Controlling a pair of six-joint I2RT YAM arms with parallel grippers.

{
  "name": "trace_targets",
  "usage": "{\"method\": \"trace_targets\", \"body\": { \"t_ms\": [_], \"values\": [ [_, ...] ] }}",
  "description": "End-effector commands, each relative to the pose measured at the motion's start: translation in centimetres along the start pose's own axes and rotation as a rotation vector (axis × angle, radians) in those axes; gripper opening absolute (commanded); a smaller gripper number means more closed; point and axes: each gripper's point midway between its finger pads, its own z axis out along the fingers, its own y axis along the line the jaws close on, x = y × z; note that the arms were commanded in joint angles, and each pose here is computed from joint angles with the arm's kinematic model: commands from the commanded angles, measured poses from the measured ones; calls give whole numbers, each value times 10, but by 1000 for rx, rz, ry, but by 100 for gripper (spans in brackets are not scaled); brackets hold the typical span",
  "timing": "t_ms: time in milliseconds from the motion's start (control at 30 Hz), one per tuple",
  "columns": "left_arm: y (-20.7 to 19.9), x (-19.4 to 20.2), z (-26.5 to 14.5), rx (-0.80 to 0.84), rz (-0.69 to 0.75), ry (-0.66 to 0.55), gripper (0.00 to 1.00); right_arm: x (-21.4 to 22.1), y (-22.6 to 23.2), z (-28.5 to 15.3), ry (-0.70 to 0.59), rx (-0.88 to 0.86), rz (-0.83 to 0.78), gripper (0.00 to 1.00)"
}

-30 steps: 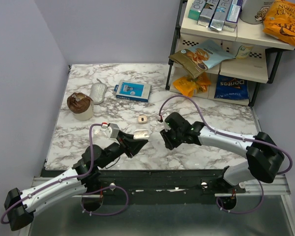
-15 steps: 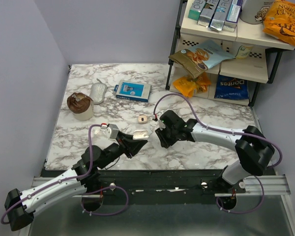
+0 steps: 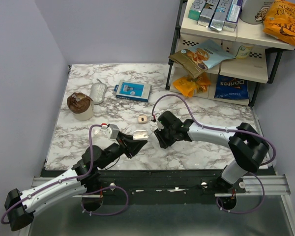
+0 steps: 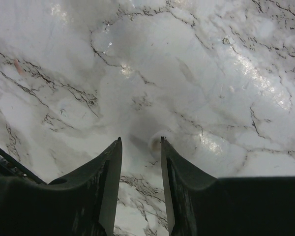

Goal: Insert the wireless bluetooth earbuds into the charging case
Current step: Adjust the earbud at the center of the board, then pick up the earbud from the center of the board.

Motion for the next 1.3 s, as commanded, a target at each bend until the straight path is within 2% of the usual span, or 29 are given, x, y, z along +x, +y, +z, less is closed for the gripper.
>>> {"method": "trace_targets", "body": {
  "t_ms": [0, 500, 867, 1100, 1267],
  "values": [
    [5, 4, -2, -19, -1, 2, 0, -2, -4, 5, 1, 25, 8, 46],
    [5, 2, -1, -25, 10, 1, 0, 4, -25, 2, 8, 94, 86, 40],
    [5, 2, -1, -23, 9, 1, 0, 6, -32, 1, 8, 124, 113, 24],
    [5, 2, 0, -23, 10, 0, 0, 9, -40, 0, 16, 153, 150, 22],
    [5, 3, 0, -23, 7, 5, 0, 11, -45, 0, 20, 163, 178, 15]
  ]
}}
